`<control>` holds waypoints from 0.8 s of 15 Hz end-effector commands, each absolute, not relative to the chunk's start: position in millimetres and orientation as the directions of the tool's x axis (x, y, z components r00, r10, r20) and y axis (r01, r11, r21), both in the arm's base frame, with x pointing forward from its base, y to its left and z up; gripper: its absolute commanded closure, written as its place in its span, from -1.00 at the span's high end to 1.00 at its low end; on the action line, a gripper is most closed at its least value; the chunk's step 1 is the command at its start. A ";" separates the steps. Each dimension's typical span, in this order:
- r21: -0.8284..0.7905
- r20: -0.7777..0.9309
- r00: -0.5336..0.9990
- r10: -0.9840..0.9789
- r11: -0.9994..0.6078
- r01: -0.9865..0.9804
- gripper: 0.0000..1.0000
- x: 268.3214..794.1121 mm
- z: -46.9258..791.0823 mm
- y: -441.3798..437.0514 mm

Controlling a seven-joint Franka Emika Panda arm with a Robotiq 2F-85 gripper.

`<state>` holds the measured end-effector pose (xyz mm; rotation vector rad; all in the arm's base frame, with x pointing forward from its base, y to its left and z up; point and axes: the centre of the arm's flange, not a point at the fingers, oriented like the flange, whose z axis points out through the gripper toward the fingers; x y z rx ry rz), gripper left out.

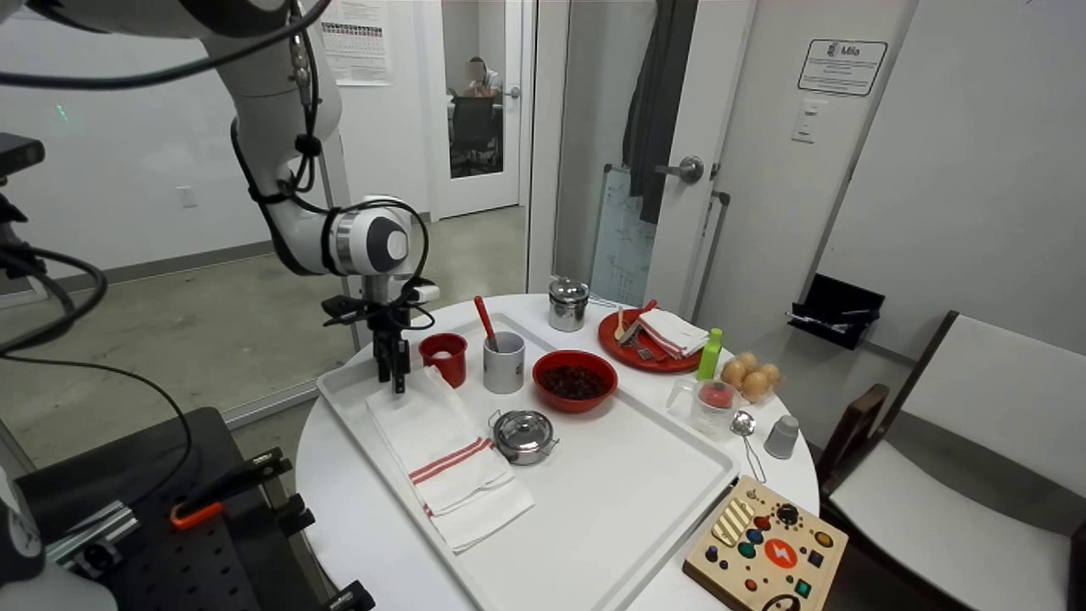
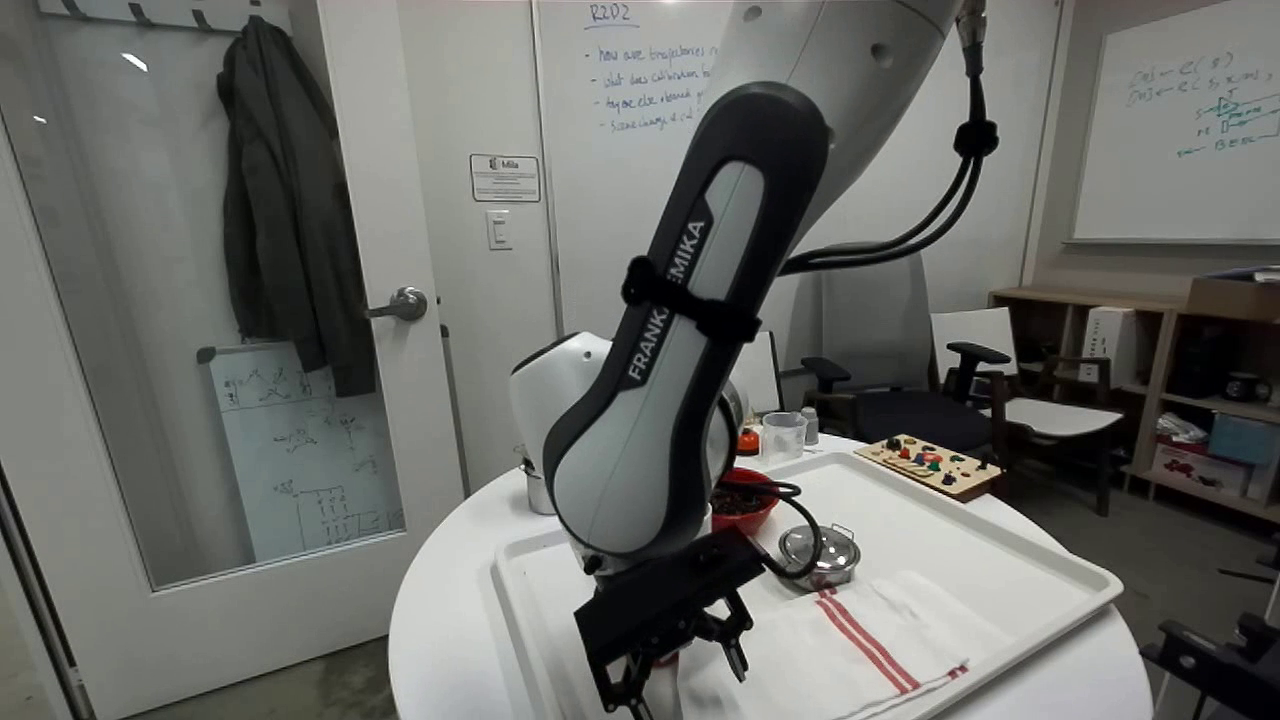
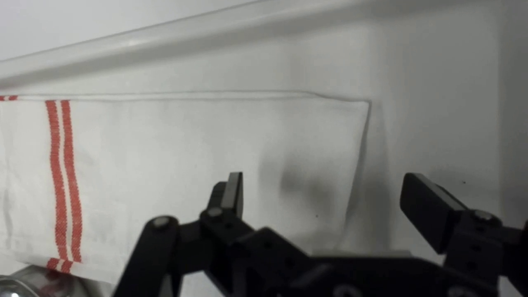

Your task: Fold the white and red towel in half

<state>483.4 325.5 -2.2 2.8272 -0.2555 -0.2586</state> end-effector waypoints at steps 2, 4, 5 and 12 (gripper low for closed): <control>0.333 -0.132 0.960 -0.248 -0.923 -0.193 0.35 490.2 -19.9 329.4; 0.335 -0.128 0.957 -0.259 -0.920 -0.204 0.04 490.6 -21.1 330.6; 0.334 -0.127 0.957 -0.262 -0.919 -0.208 -0.11 490.8 -21.0 331.1; 0.347 -0.132 0.949 -0.285 -0.911 -0.225 -0.87 493.1 -18.9 332.1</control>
